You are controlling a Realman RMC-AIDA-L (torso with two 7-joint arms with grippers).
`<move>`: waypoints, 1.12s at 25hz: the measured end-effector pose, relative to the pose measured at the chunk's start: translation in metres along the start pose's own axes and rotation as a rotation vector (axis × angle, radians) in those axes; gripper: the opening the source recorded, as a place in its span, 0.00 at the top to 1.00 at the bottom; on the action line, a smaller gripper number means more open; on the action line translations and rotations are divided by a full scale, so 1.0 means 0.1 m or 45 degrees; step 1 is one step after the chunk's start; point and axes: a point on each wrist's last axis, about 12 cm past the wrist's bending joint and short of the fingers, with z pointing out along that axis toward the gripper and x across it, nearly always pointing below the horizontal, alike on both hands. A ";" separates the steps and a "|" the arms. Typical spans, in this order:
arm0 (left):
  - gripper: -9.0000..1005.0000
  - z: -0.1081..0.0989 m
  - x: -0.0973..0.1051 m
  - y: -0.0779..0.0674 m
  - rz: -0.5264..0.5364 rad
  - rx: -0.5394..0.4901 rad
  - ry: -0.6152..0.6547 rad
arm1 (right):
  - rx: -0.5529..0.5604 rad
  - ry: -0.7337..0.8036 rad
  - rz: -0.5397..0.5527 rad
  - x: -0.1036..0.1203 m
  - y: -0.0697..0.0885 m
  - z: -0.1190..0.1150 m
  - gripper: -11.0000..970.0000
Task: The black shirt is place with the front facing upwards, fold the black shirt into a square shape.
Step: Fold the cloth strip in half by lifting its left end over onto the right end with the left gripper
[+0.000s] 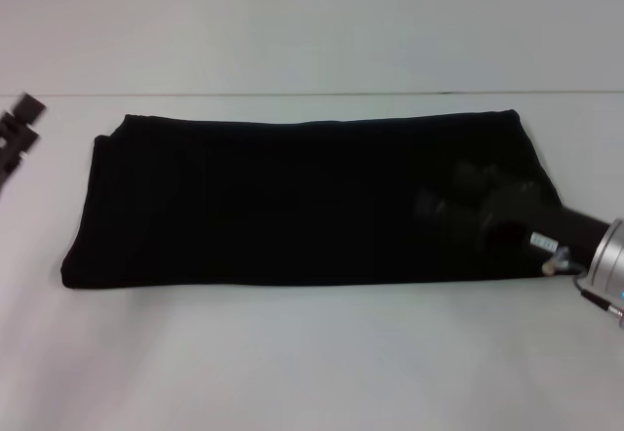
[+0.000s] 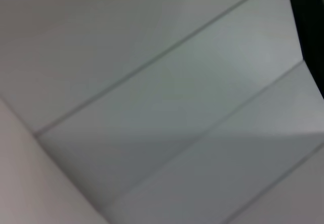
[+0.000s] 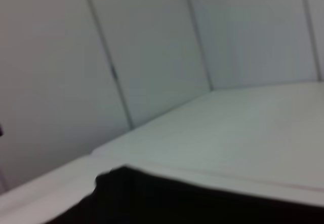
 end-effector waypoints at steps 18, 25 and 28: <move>0.12 -0.30 -0.40 0.20 -0.547 -0.561 0.665 | -0.159 0.184 -0.269 0.13 0.09 -0.06 0.03; 0.12 -0.25 -0.40 0.32 -0.575 -0.683 0.616 | -0.165 0.194 -0.278 0.13 0.10 -0.05 0.03; 0.12 -0.21 -0.36 0.34 -0.593 -0.684 0.626 | -0.173 0.198 -0.282 0.13 0.11 -0.04 0.03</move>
